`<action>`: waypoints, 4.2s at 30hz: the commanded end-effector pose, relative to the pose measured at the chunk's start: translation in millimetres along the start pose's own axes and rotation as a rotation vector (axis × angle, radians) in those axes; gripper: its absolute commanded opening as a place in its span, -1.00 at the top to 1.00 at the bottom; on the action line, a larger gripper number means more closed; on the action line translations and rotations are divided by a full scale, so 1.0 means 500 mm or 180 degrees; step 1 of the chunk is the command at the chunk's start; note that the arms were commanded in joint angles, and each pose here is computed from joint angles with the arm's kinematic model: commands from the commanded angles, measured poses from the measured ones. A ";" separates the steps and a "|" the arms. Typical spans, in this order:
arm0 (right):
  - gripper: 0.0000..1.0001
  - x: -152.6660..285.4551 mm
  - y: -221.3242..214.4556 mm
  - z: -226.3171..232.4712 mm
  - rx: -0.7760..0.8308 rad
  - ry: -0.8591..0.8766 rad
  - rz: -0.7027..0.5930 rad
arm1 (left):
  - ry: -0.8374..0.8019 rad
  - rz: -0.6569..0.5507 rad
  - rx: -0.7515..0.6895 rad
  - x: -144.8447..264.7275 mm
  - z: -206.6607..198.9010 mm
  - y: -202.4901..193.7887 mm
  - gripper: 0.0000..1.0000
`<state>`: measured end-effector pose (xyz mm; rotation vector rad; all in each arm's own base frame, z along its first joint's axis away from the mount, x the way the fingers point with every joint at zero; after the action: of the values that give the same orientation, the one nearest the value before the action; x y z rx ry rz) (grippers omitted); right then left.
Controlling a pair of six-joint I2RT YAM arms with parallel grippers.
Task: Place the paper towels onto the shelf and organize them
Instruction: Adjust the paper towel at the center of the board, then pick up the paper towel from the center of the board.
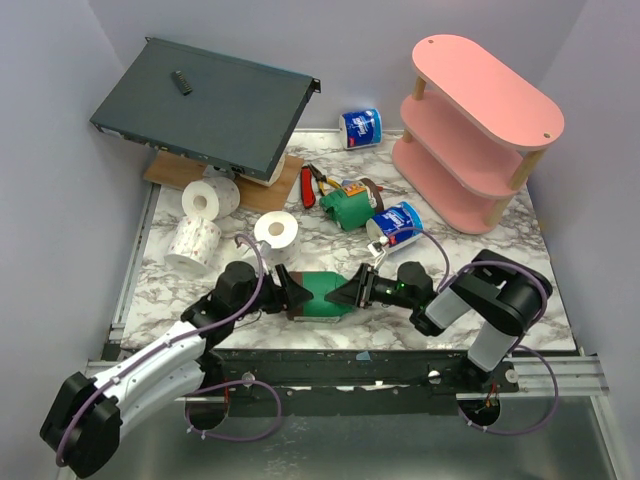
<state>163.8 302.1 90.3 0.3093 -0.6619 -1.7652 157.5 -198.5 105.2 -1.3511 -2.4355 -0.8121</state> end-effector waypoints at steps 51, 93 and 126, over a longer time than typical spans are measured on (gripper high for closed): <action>0.35 0.035 0.067 0.087 0.2763 -0.3061 0.1756 | 0.0302 -0.0578 -0.0090 0.084 -0.017 0.060 -0.43; -0.74 0.141 0.175 0.065 0.0765 -0.2789 0.0147 | 0.0326 -0.0398 0.0010 0.063 -0.005 0.043 -0.46; -0.01 0.112 0.103 -0.006 0.0856 -0.2817 0.0761 | 0.0344 -0.0258 0.0025 0.047 0.012 0.025 -0.43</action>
<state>192.2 235.5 132.4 -0.4098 -1.5167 -1.5650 157.2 -172.1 117.0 -1.1632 -2.4146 -0.8850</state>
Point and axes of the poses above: each gripper's point midway between its finger pads, its own x axis back along the fingers, its own z axis along the line the jaws close on, y = z × x, the point moved 3 cm from there along x, back along the fingers, and after that the axes turned 10 degrees about x, right-handed, at the moved point
